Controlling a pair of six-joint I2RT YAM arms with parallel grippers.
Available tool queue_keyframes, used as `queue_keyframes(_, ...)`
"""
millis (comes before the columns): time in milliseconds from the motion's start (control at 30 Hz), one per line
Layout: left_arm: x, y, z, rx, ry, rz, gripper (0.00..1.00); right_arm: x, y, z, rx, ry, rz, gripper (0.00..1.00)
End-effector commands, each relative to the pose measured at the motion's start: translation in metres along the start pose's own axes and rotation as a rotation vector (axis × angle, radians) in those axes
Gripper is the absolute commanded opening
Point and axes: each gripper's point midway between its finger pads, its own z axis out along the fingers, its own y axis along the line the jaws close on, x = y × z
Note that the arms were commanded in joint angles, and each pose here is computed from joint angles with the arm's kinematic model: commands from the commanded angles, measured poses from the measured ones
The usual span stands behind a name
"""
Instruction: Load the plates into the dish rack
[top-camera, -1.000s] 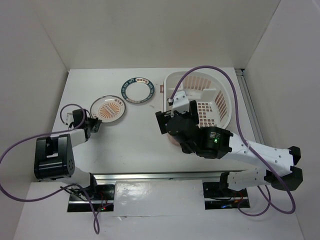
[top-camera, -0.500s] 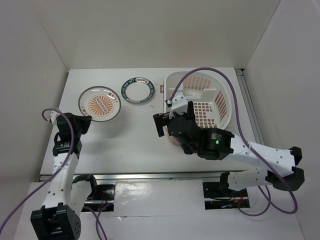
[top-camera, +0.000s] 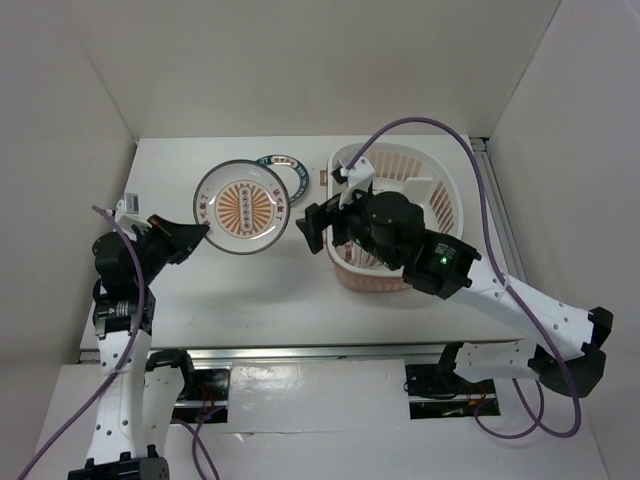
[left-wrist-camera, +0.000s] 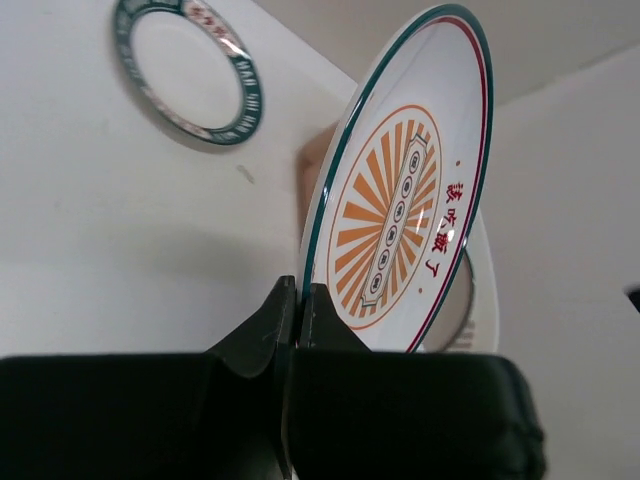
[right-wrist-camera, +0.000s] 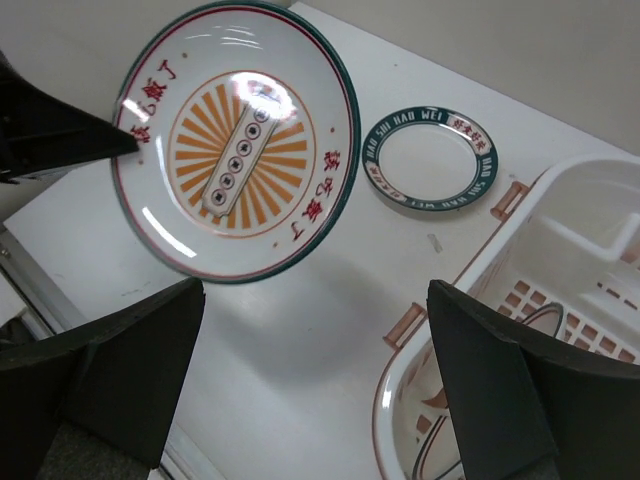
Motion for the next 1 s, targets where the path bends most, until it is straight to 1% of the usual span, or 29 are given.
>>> queue_keyframes(0,-0.014,-0.071,-0.024,0.263,0.002,0.147,0.00,-0.030,0.013,0.016,-0.114,-0.078,-0.018,0.99)
queue_keyframes(33,-0.010,-0.079,-0.030,0.302,0.023,0.162,0.00,-0.022,0.002,0.027,-0.081,-0.055,-0.020,0.99)
queue_keyframes(100,-0.010,-0.086,-0.033,0.329,0.033,0.166,0.00,-0.024,-0.002,0.033,-0.092,-0.057,-0.017,0.99)
queue_keyframes(167,-0.003,-0.092,-0.035,0.385,0.065,0.149,0.00,-0.029,-0.011,0.039,-0.104,-0.072,0.026,0.99)
queue_keyframes(233,0.009,-0.088,-0.033,0.429,0.105,0.118,0.00,-0.019,-0.021,0.047,-0.107,-0.054,0.052,0.99)
queue_keyframes(267,0.011,-0.097,-0.037,0.490,0.118,0.109,0.00,-0.020,-0.019,0.050,-0.131,-0.059,0.066,0.99)
queue_keyframes(333,0.019,-0.090,-0.034,0.502,0.134,0.077,0.00,-0.007,-0.022,0.056,-0.125,-0.033,0.078,0.98)
queue_keyframes(367,0.022,-0.091,-0.036,0.522,0.150,0.074,0.00,-0.008,-0.026,0.056,-0.116,-0.034,0.080,0.94)
queue_keyframes(400,0.022,-0.090,-0.035,0.528,0.147,0.070,0.00,-0.002,-0.024,0.060,-0.124,-0.022,0.091,0.77)
queue_keyframes(433,0.022,-0.090,-0.034,0.527,0.149,0.061,0.00,-0.001,-0.023,0.060,-0.133,-0.020,0.091,0.68)
queue_keyframes(467,0.020,-0.092,-0.034,0.535,0.142,0.071,0.00,-0.002,-0.025,0.060,-0.133,-0.019,0.103,0.60)
queue_keyframes(500,0.019,-0.094,-0.035,0.543,0.137,0.071,0.00,-0.002,-0.024,0.060,-0.153,-0.015,0.120,0.56)
queue_keyframes(567,0.019,-0.095,-0.035,0.554,0.130,0.073,0.00,0.000,-0.022,0.060,-0.175,-0.013,0.146,0.56)
queue_keyframes(633,0.018,-0.093,-0.032,0.548,0.130,0.046,0.00,0.006,-0.011,0.062,-0.237,0.003,0.168,0.56)
queue_keyframes(733,0.014,-0.095,-0.031,0.558,0.115,0.040,0.00,0.014,-0.006,0.067,-0.251,0.034,0.208,0.58)
queue_keyframes(767,0.013,-0.093,-0.028,0.547,0.113,0.030,0.00,0.016,-0.007,0.067,-0.249,0.043,0.209,0.50)
queue_keyframes(800,0.011,-0.096,-0.029,0.552,0.108,0.036,0.00,0.020,-0.008,0.070,-0.238,0.052,0.220,0.37)
queue_keyframes(867,0.008,-0.095,-0.027,0.539,0.108,0.024,0.00,0.019,-0.009,0.070,-0.229,0.051,0.229,0.01)
queue_keyframes(933,0.002,-0.093,-0.023,0.494,0.097,0.027,0.00,0.025,-0.015,0.071,-0.189,0.068,0.230,0.00)
queue_keyframes(967,0.002,-0.088,-0.019,0.462,0.099,0.016,0.10,0.017,-0.018,0.067,-0.177,0.050,0.230,0.00)
